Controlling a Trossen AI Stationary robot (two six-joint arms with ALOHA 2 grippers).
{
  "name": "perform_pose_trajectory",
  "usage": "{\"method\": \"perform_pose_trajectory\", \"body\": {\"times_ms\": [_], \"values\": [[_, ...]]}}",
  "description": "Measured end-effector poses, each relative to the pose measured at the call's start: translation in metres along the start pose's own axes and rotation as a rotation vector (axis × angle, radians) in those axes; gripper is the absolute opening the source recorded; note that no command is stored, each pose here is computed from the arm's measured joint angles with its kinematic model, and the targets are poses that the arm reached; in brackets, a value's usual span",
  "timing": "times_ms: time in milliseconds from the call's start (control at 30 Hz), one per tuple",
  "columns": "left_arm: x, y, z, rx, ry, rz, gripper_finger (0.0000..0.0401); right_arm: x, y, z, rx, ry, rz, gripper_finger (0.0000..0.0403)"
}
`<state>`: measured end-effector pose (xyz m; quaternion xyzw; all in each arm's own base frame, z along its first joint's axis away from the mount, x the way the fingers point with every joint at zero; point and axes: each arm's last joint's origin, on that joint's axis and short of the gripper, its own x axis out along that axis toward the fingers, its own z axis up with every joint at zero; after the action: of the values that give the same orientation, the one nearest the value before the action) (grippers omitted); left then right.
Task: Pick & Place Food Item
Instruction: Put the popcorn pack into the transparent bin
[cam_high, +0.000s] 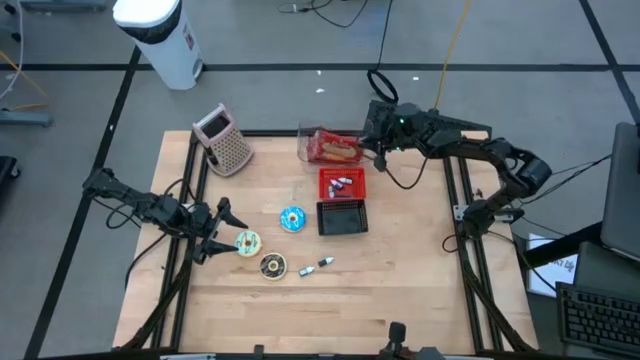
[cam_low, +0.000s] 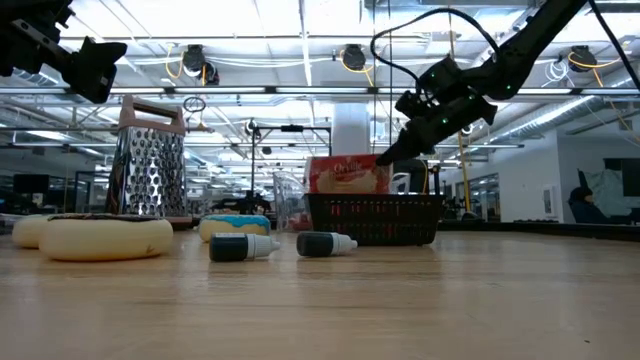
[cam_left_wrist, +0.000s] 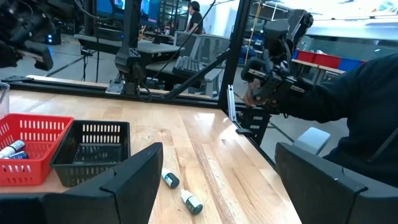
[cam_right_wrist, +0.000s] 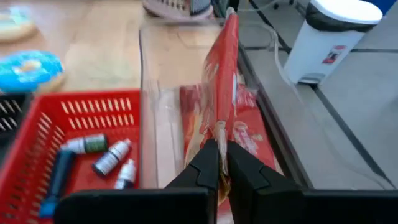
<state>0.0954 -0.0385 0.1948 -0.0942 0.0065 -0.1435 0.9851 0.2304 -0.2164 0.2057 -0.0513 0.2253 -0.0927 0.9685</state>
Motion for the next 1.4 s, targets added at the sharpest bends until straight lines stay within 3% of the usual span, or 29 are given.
{"method": "perform_pose_trajectory", "body": {"times_ms": [467,700,1000,1400], "values": [[0.000,0.000,0.000,0.000,0.000,0.000,0.0310,0.005,0.014,-0.010,-0.007,0.028,0.024,0.0008],[0.000,0.000,0.000,0.000,0.000,0.000,0.0310,0.004,0.015,-0.018,-0.012,0.073,-0.090,0.0046],[0.000,0.000,0.000,0.000,0.000,0.000,0.0310,0.006,0.018,-0.016,-0.026,0.059,-0.090,0.0096],[0.000,0.000,0.000,0.000,0.000,0.000,0.0310,0.015,0.030,0.001,-0.092,-0.005,-0.191,0.0125]]}}
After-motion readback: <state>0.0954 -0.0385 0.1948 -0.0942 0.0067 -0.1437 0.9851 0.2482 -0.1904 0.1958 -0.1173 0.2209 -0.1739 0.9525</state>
